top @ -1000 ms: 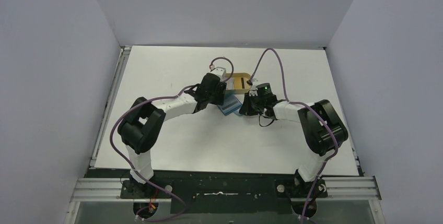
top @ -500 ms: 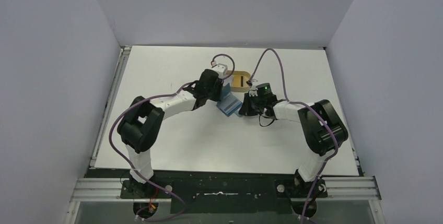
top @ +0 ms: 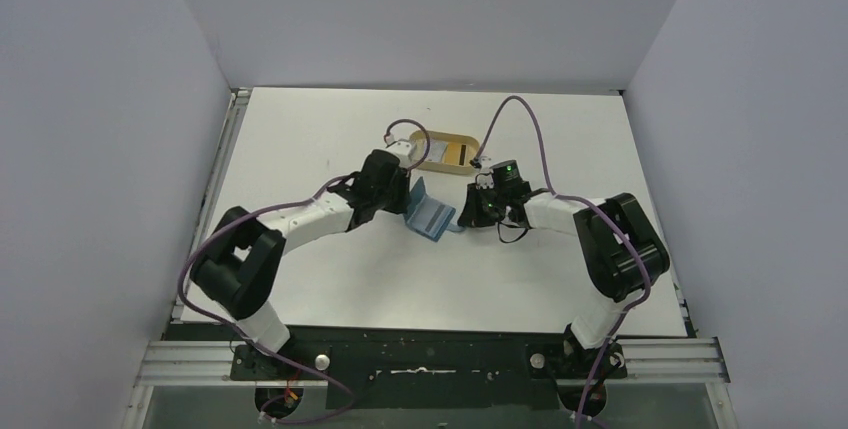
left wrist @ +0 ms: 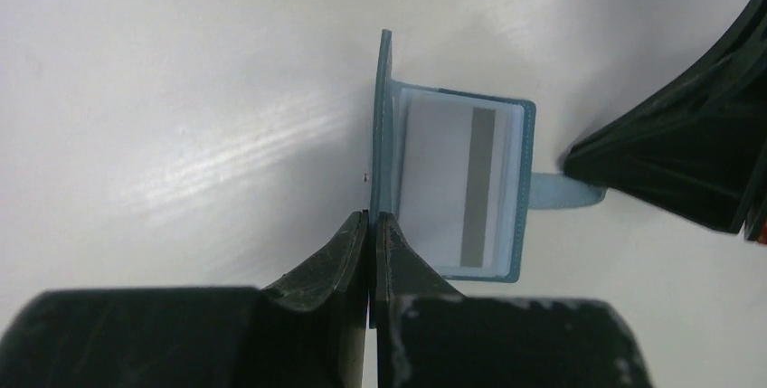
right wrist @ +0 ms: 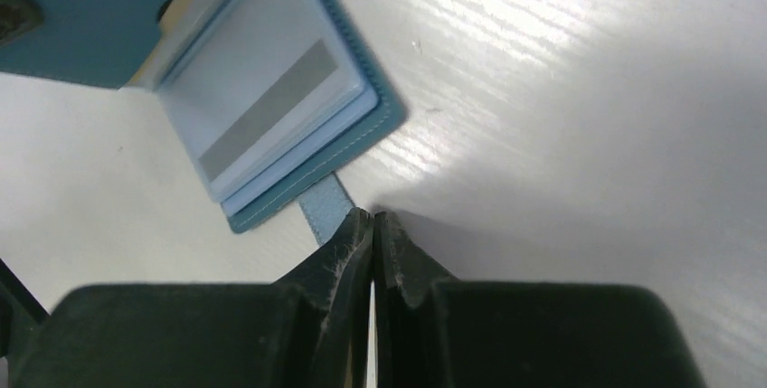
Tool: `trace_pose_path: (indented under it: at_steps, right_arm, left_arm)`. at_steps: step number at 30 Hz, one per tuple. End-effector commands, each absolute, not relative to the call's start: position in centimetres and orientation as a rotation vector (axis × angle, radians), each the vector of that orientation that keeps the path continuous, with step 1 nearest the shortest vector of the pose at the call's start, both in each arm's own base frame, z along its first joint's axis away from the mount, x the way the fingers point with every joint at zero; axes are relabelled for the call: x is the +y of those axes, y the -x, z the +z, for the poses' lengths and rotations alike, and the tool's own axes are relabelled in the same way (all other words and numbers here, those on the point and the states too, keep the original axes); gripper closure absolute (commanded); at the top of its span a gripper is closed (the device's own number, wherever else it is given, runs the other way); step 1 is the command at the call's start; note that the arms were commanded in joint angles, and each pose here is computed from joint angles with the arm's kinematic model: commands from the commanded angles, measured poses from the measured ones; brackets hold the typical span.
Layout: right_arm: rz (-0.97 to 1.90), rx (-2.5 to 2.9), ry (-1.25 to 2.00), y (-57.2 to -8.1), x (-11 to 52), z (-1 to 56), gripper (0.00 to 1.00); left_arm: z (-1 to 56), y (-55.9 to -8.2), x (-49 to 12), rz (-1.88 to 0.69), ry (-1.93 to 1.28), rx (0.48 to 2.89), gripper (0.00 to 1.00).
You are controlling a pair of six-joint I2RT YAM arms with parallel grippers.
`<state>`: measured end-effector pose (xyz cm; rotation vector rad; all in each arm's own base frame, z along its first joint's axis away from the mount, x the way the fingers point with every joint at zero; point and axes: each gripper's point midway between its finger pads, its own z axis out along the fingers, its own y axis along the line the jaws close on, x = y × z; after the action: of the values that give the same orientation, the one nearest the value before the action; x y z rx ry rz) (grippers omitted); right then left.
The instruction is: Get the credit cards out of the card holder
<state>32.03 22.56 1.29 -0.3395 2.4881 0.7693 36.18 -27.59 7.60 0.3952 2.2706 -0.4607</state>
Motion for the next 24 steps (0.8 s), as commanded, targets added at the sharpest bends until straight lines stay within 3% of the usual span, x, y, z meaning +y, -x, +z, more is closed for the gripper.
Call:
trace_pose_path:
  at_steps: [1,4,5,6,7,8,10,13,18,24]
  right_arm:
    - [0.624,2.632,0.346,-29.9,19.9,0.6,1.0]
    - [0.568,2.6,0.34,-31.7,19.6,2.3,0.97]
    - [0.553,2.577,0.35,-32.4,19.6,3.1,0.81]
    - [0.558,2.541,0.376,-33.1,20.0,4.1,0.56]
    - [0.563,2.5,0.408,-33.8,20.5,5.2,0.4]
    - [0.551,2.449,0.439,-34.6,21.1,6.7,0.31]
    - [0.512,2.351,0.481,-36.5,22.0,9.6,0.23]
    - [0.457,2.277,0.472,-40.2,23.2,13.1,0.25]
    - [0.365,2.359,0.429,-45.4,25.1,12.0,0.45]
    - [0.224,2.407,0.415,-49.3,27.1,9.6,0.49]
  left_arm:
    - [8.8,-33.4,-24.6,-0.448,-0.222,2.292,1.0]
    - [8.5,-31.1,-22.2,-0.431,-0.058,2.308,1.0]
    - [8.3,-30.4,-21.4,-0.426,0.009,2.31,1.0]
    - [8.0,-29.6,-20.8,-0.428,0.064,2.313,1.0]
    - [7.7,-28.9,-20.1,-0.419,0.123,2.313,1.0]
    - [7.6,-28.3,-19.5,-0.399,0.167,2.308,1.0]
    - [7.4,-26.9,-18.7,-0.324,0.187,2.292,1.0]
    - [7.6,-25.6,-18.0,-0.235,0.217,2.267,1.0]
    - [7.4,-24.6,-17.9,-0.259,0.315,2.244,1.0]
    - [7.5,-23.9,-18.7,-0.362,0.386,2.178,1.0]
